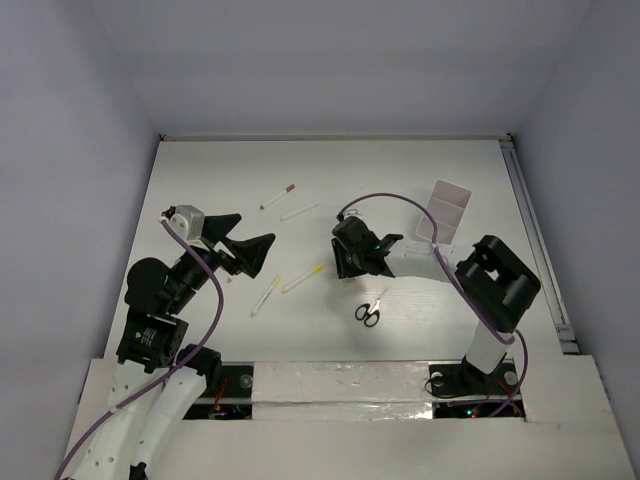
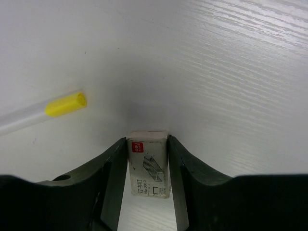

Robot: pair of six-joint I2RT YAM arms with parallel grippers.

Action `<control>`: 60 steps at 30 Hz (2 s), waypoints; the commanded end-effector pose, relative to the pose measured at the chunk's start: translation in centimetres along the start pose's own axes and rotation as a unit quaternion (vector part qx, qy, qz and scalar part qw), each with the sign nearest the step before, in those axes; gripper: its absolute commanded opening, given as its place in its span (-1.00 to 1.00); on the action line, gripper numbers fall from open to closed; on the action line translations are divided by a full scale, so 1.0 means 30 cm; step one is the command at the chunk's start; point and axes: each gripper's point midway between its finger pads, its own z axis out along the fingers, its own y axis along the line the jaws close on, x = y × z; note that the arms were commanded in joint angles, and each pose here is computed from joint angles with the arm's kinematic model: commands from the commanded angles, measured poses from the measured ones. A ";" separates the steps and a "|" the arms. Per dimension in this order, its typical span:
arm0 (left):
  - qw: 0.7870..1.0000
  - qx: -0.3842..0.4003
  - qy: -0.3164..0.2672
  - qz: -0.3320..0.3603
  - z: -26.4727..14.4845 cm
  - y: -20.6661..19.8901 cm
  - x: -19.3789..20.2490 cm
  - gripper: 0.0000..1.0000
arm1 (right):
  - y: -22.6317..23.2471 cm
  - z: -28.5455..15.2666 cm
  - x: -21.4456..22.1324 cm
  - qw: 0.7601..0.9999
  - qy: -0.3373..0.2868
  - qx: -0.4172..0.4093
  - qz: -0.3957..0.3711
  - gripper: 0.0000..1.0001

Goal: Sort the stationery into containers
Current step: Pick up the stationery from the center of the board, then place the stationery in the storage box.

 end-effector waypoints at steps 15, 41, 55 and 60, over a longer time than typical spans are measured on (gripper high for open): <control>0.999 0.023 -0.023 0.012 0.003 -0.031 -0.040 0.98 | -0.236 -0.217 -0.461 0.976 -0.197 0.062 0.072 -0.33; 0.999 0.021 -0.022 0.015 0.005 -0.027 -0.040 0.98 | -0.972 -0.513 -0.691 0.827 -0.423 0.287 0.235 -0.35; 0.999 0.022 -0.020 0.013 0.010 -0.026 -0.036 0.98 | -1.017 -0.436 -0.602 0.823 -0.413 0.320 0.223 -0.24; 0.999 0.022 -0.019 0.013 0.012 -0.025 -0.035 0.98 | -1.008 -0.433 -0.601 0.826 -0.415 0.312 0.219 0.06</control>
